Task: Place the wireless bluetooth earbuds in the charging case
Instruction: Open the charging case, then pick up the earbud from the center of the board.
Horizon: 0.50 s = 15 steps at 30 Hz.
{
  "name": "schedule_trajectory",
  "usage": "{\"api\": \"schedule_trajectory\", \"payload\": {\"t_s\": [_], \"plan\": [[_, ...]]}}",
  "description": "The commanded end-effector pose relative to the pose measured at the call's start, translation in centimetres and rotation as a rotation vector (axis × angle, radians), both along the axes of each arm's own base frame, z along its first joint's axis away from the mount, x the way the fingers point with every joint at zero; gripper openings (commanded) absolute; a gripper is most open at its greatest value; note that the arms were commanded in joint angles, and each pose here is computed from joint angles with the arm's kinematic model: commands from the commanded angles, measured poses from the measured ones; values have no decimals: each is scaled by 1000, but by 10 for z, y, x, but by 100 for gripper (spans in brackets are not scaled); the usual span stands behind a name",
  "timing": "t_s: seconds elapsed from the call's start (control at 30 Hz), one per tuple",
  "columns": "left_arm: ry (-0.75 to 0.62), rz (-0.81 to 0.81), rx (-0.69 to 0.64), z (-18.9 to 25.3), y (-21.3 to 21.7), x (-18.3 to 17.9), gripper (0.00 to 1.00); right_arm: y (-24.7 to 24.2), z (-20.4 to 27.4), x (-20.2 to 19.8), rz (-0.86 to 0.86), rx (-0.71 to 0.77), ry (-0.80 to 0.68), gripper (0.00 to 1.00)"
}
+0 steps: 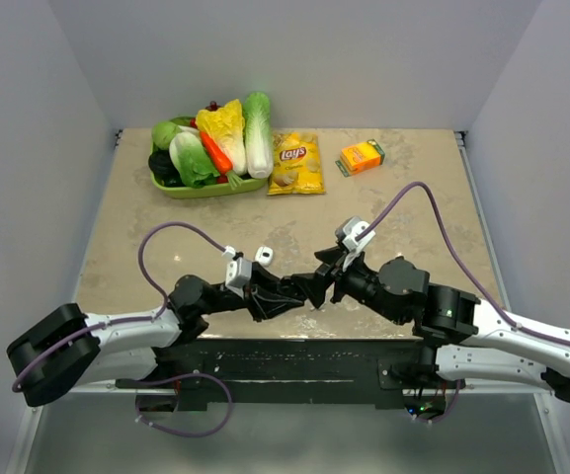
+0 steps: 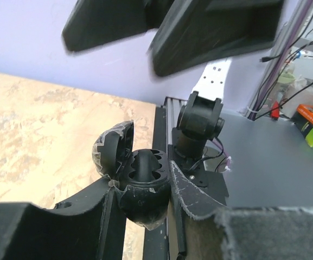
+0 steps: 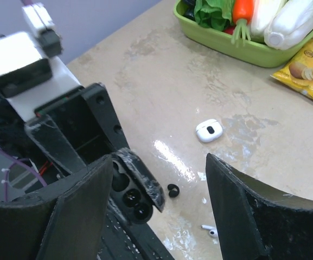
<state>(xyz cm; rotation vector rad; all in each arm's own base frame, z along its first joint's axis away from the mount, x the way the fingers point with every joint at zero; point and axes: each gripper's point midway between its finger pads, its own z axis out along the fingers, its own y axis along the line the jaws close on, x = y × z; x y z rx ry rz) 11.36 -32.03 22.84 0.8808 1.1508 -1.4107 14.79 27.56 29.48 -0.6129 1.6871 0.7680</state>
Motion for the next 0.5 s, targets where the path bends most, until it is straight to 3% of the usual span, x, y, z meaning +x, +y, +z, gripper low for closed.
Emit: {"api": "schedule_trajectory", "payload": {"t_s": [0.0, 0.07, 0.27, 0.47], "plan": [[-31, 43, -56, 15, -4, 11, 0, -5, 52, 4, -23, 122, -59, 73], [-18, 37, -61, 13, -5, 10, 0, -12, 51, 9, -69, 121, -52, 73], [-1, 84, -82, 12, 7, 11, 0, -66, 19, 50, -426, 66, 11, 70], [-14, 140, -98, 19, 23, 10, 0, -74, -48, 77, -447, 4, 121, 70]]}}
